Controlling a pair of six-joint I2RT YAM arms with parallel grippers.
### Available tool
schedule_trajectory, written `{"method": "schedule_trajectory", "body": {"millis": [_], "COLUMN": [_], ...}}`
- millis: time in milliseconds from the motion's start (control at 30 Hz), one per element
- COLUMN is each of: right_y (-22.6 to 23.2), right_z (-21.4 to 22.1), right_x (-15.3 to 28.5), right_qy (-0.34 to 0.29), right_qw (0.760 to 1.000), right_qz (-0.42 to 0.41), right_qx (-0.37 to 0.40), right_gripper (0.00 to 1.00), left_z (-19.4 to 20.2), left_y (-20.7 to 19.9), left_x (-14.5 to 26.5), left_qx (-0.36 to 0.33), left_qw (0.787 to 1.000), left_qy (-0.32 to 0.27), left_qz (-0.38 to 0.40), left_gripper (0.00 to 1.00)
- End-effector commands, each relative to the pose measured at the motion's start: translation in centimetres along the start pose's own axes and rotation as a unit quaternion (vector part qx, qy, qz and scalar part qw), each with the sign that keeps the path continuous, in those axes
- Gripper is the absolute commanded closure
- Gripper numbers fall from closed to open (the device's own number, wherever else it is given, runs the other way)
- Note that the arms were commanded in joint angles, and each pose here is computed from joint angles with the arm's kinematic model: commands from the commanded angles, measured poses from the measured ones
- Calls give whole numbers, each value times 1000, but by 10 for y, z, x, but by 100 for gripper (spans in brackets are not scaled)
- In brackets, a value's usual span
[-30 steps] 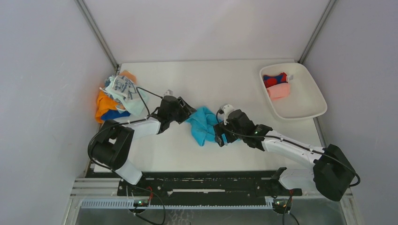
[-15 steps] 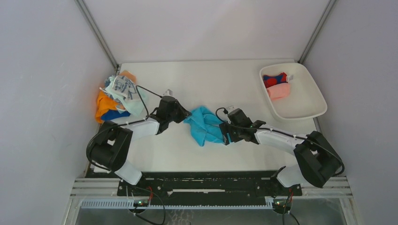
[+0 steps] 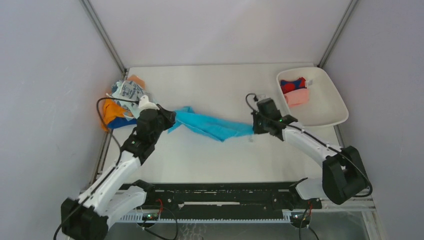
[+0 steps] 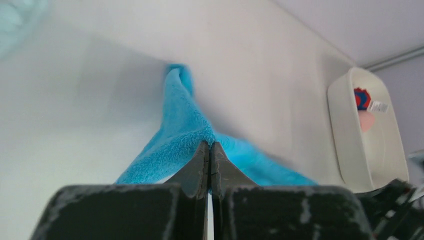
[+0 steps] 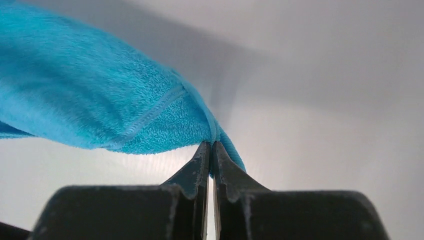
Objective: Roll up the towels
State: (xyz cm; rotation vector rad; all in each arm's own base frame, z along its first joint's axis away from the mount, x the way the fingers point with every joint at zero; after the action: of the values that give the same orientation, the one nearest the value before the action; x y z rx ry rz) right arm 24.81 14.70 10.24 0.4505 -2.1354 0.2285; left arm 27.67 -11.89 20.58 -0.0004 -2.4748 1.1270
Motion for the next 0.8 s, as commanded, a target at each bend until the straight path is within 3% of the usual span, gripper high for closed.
{"method": "schedule_trajectory", "body": {"millis": [0, 133, 267, 433, 567, 767], "right_y": [-33, -53, -71, -84, -53, 17], "right_z": [-72, -112, -140, -155, -147, -118], "right_x": [53, 87, 93, 63, 40, 24], "right_qy": [-118, -180, -173, -146, -115, -104], "right_qw": [992, 981, 982, 984, 991, 989], "right_qz": [32, 40, 29, 85, 67, 12], "right_qx": [-39, -53, -67, -64, -9, 101], "right_gripper": [100, 97, 92, 67, 52, 47], "left_z": [-37, -56, -47, -21, -1, -1], "left_y": [14, 7, 3, 20, 36, 37], "left_x": [46, 80, 89, 66, 39, 22], "left_qx": [-64, -62, -37, -19, -19, -35], "left_qw": [994, 990, 994, 998, 999, 997], "left_qy": [-84, -126, -101, -58, -27, -25], "left_qz": [-40, -20, 14, -4, -41, -66], "left_gripper": [100, 100, 100, 100, 100, 100]}}
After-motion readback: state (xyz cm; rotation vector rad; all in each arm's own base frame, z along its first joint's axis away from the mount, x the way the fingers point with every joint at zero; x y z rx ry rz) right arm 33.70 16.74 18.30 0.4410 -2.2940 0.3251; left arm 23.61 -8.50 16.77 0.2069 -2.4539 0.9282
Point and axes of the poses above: each gripper's point midway between its finger pads, its own x axis back along the fingers, its own y axis along the line the jaws close on, z = x × y, the point moved 5 cm from there along x, back along the fingers, and after that the axes turned 12 degrees about x, right-handed, at the moved point
